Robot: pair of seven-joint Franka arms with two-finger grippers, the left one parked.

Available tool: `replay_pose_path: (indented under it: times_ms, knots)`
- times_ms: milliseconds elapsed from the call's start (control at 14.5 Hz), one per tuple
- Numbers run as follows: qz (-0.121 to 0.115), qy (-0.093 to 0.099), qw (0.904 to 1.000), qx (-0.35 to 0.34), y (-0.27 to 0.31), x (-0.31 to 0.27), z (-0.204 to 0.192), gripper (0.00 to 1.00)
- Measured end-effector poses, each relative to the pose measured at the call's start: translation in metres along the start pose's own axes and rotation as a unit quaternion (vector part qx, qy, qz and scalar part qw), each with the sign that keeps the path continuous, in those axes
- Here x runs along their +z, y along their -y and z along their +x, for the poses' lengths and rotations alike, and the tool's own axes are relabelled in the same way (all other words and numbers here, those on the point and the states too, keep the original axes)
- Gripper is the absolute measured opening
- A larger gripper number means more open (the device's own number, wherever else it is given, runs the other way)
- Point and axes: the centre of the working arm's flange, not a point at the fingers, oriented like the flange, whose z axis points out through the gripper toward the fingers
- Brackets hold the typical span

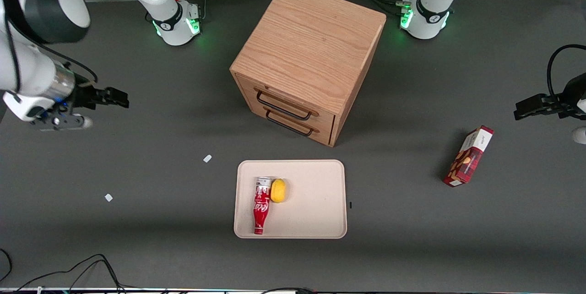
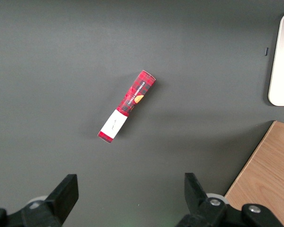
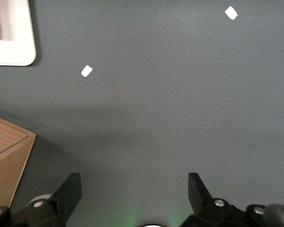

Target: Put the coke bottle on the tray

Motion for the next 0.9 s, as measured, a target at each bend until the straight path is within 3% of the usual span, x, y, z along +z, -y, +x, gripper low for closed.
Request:
replay_pose_path:
  times_ms: [415,761,899]
  knots:
    - [0.012,-0.022,0.9996,0.013,0.009,-0.033,-0.056,1.00]
    - [0.002,0.025,0.9997,-0.002,0.041,-0.031,-0.030,1.00]
    - [-0.002,0.033,0.9994,-0.001,0.044,-0.024,-0.012,1.00]
